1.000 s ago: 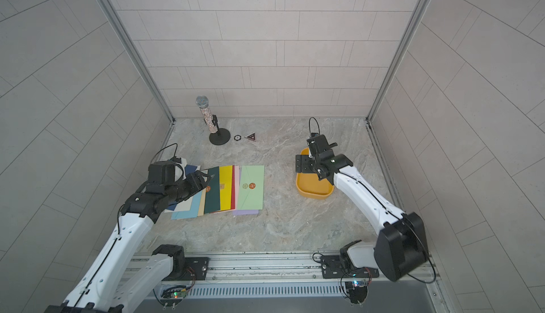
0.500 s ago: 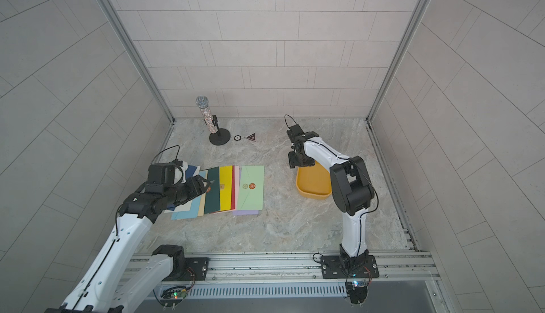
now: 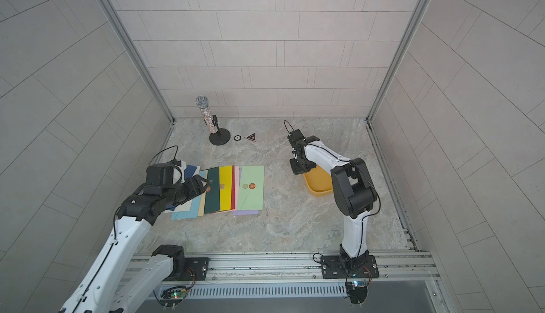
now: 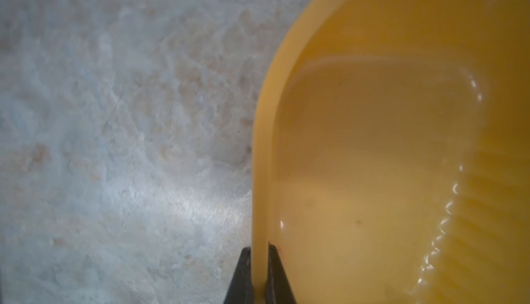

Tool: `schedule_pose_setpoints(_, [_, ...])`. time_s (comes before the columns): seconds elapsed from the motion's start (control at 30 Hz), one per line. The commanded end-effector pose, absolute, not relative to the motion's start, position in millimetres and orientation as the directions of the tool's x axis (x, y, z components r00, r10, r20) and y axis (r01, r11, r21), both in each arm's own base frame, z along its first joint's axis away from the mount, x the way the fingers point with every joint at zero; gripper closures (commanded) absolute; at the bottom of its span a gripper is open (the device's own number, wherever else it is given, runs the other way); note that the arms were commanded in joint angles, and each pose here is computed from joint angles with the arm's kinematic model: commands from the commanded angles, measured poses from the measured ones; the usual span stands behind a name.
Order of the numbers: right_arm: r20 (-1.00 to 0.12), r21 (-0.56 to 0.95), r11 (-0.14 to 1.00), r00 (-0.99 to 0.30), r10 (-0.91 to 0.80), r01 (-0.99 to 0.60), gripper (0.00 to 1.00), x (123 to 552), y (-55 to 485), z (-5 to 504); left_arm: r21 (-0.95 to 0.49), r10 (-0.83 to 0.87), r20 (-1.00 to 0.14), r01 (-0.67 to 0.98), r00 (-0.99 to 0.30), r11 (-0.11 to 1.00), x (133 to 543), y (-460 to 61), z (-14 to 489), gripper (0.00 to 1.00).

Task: Put the sealed envelopes into the storage box
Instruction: Adjust the storage box at the center of the board.

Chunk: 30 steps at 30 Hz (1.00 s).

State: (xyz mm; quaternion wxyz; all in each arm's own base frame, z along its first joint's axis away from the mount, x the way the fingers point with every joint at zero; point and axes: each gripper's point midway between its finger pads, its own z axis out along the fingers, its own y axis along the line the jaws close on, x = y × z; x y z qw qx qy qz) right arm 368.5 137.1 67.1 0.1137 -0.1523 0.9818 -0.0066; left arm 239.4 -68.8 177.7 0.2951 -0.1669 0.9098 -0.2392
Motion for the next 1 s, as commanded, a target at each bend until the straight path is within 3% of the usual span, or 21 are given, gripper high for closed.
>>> schedule_pose_setpoints(0.0, [-0.288, -0.046, 0.796, -0.755, -0.589, -0.604, 1.0, 338, 166, 87, -0.525, -0.437, -0.488, -0.146, -0.756, 0.838, 242, -67, 183, 0.3])
schedule_pose_setpoints(0.13, [-0.268, -0.053, 0.621, -0.588, -0.763, -0.782, 1.0, 297, 169, 92, -0.526, -0.438, -0.485, -0.148, -0.757, 0.838, 242, -67, 183, 0.3])
schedule_pose_setpoints(0.27, [-0.175, -0.018, 0.319, -0.311, -0.934, -0.947, 1.0, 245, 172, 86, -0.524, -0.438, -0.481, -0.151, -0.759, 0.838, 243, -67, 181, 0.3])
schedule_pose_setpoints(0.47, [-0.092, -0.084, 0.145, -0.137, -0.986, -0.986, 1.0, 235, 159, 74, -0.527, -0.437, -0.477, -0.15, -0.763, 0.837, 243, -68, 181, 0.3])
schedule_pose_setpoints(0.63, [-0.042, -0.207, 0.107, -0.101, -0.994, -0.972, 1.0, 256, 149, 71, -0.532, -0.435, -0.467, -0.148, -0.77, 0.834, 243, -70, 179, 0.3])
schedule_pose_setpoints(0.8, [-0.062, -0.236, 0.106, -0.094, -0.994, -0.966, 1.0, 265, 151, 71, -0.539, -0.43, -0.456, -0.142, -0.78, 0.83, 244, -73, 177, 0.3])
schedule_pose_setpoints(0.87, [-0.076, -0.252, 0.118, -0.102, -0.992, -0.961, 0.95, 268, 153, 74, -0.541, -0.428, -0.458, -0.137, -0.779, 0.829, 244, -73, 178, 0.3])
schedule_pose_setpoints(0.97, [-0.097, -0.273, 0.143, -0.12, -0.988, -0.951, 0.8, 269, 153, 79, -0.541, -0.428, -0.458, -0.138, -0.779, 0.829, 245, -73, 177, 0.29])
